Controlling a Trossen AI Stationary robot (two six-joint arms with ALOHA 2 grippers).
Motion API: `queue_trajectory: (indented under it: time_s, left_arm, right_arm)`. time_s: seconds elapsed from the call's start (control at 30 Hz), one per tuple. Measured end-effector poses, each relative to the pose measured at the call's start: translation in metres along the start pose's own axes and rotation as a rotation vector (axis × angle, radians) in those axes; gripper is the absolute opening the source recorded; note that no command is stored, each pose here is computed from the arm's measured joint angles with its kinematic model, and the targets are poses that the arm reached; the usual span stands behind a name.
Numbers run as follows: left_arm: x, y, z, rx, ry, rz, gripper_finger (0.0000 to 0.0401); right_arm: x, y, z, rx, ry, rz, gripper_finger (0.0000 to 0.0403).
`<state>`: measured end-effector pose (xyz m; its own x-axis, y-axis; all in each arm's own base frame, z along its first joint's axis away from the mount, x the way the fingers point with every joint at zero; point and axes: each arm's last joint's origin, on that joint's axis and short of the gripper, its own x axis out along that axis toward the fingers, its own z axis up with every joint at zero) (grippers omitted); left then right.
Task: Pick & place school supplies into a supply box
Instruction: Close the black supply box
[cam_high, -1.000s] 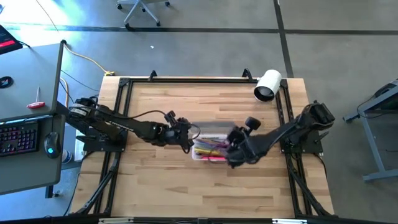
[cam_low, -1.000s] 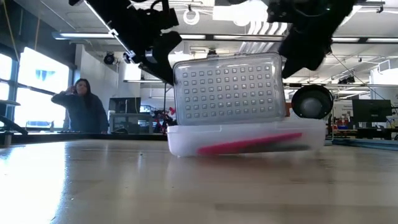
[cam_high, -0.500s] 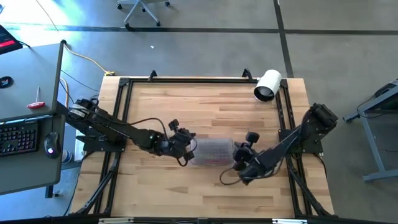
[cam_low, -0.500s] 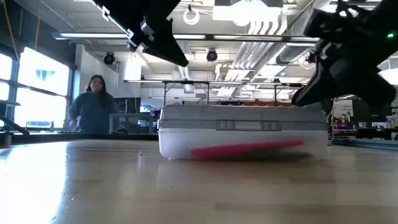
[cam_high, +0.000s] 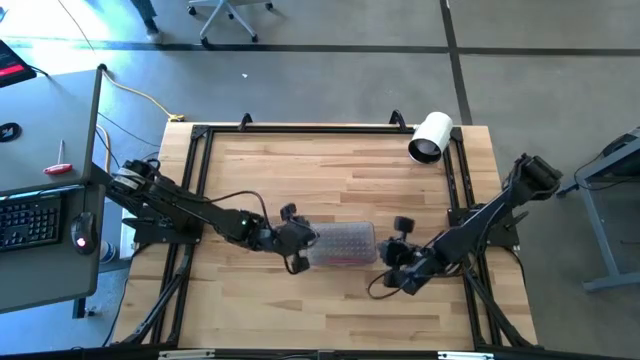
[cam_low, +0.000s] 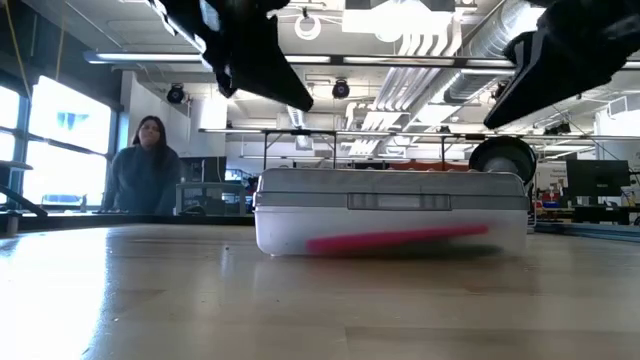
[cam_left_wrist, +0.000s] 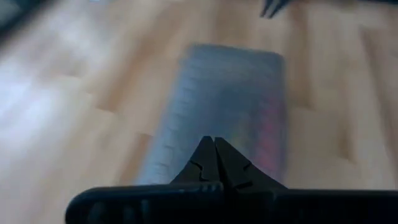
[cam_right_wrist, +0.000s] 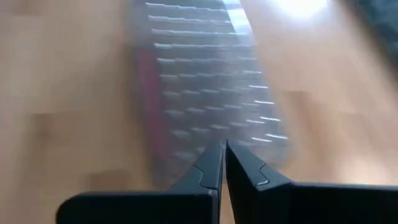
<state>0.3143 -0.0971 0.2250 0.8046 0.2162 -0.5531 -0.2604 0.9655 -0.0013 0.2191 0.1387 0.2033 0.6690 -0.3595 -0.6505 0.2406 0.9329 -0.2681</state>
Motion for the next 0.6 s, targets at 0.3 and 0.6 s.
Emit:
queue_trajectory:
  time_s: [0.3,0.6]
  left_arm:
    - [0.042,-0.017,-0.036,0.049,0.180,-0.157,0.0010]
    - [0.055,-0.019,-0.047,0.060,0.197,-0.116,0.0011]
  right_arm:
    - [0.046,-0.006,-0.024,0.118,-0.134,0.364,0.0000]
    - [0.060,-0.022,-0.045,0.147,-0.109,0.363,0.0000]
